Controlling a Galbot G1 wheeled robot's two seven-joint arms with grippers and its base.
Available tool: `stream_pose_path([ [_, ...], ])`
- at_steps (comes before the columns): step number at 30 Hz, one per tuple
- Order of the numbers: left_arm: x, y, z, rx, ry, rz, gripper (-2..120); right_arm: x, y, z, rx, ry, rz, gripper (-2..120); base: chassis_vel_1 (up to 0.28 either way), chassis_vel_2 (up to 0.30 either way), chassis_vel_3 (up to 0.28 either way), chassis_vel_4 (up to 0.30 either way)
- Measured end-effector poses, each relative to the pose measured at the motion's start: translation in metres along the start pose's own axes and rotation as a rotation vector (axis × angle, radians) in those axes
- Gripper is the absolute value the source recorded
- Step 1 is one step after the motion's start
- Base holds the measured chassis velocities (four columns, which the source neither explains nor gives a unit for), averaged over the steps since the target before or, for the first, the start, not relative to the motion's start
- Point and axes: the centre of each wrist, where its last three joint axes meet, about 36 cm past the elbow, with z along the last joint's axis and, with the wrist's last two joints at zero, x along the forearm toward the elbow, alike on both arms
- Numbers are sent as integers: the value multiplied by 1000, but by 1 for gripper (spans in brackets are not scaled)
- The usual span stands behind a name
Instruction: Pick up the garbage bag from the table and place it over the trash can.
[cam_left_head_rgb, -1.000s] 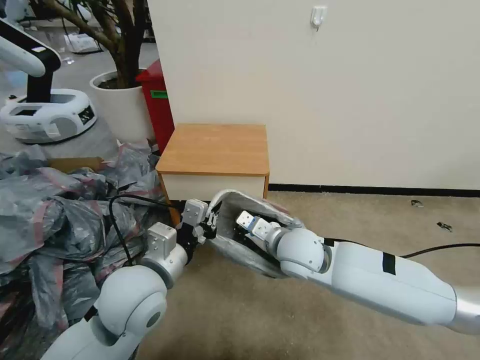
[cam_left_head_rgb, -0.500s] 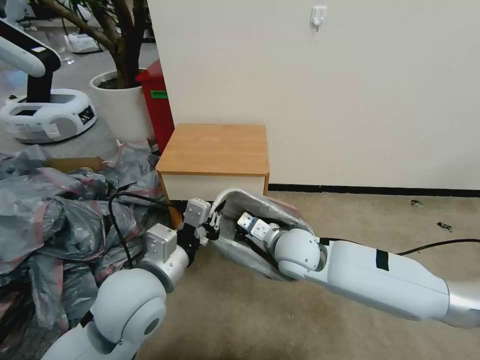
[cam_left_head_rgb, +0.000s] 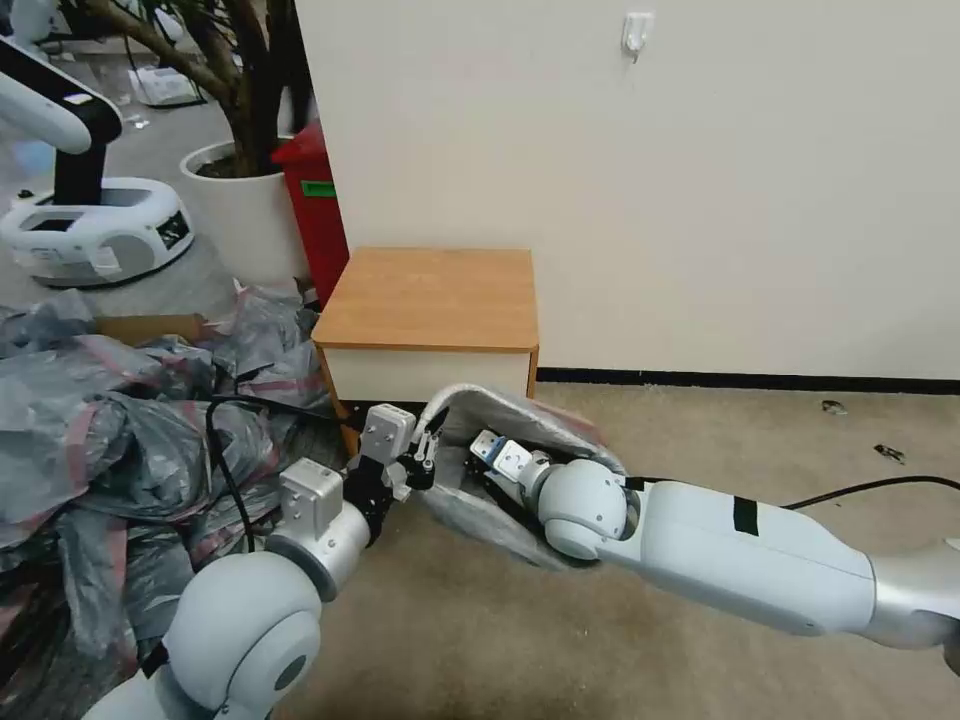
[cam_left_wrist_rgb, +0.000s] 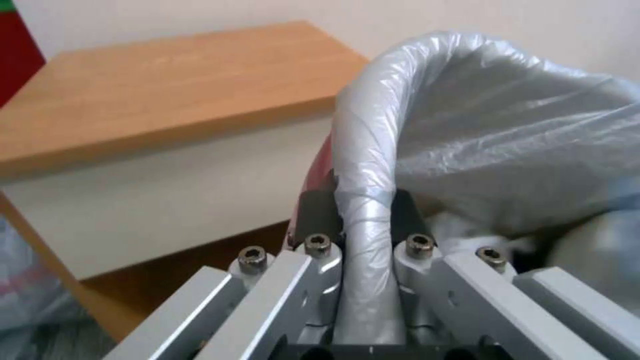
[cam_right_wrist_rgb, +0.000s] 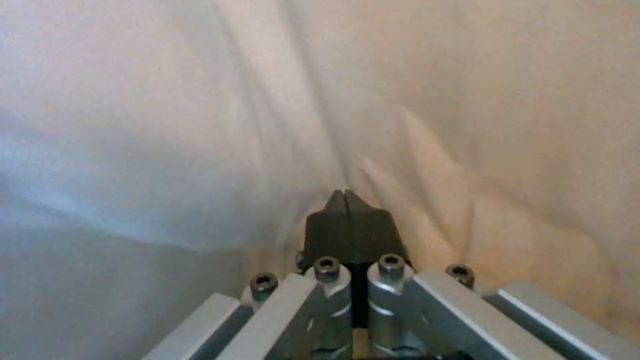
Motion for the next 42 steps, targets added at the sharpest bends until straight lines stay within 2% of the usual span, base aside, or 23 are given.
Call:
stream_pose_path([
  [9,-24,5,20,20,49,-34,5,22,-2,-5,-36,-23,-31,0,0,0,0,0],
  [14,-42,7,37,53,84,-57,5,41,-11,-8,-85,-47,-41,0,0,0,0,0],
  [18,-54,9,51,139,133,-79,5,73,-18,-3,-171,-81,-66,0,0,0,0,0],
  [19,-54,9,51,139,133,-79,5,73,-18,-3,-171,-81,-66,0,0,0,0,0],
  [23,-60,11,68,306,190,-113,5,120,-24,24,-328,-204,-38,0,0,0,0,0],
  [24,-60,11,68,306,190,-113,5,120,-24,24,-328,-204,-38,0,0,0,0,0],
  [26,-57,8,75,410,201,-147,5,136,-21,41,-398,-299,69,0,0,0,0,0],
  [28,-55,7,77,437,203,-161,5,139,-22,45,-413,-327,113,0,0,0,0,0],
  [31,-39,0,86,518,212,-210,5,152,-23,72,-438,-377,347,0,0,0,0,0],
  [32,-33,-4,88,532,225,-219,5,157,-17,86,-453,-380,429,5,0,0,0,0],
  [33,-33,-4,88,532,225,-219,5,157,-17,86,-453,-380,429,5,0,0,0,0],
  [35,-22,-14,88,542,261,-225,5,169,4,109,-526,-352,531,15,0,0,0,0],
  [36,-22,-14,88,542,261,-225,5,169,4,109,-526,-352,531,15,0,0,0,0],
  [38,-12,-27,91,554,307,-217,5,180,27,122,-593,-327,593,26,0,0,0,0],
  [40,-10,-31,92,559,320,-214,5,182,32,125,-602,-327,608,30,0,0,0,0],
  [42,-4,-46,101,555,360,-210,5,182,49,132,-621,-342,656,39,0,0,0,0],
])
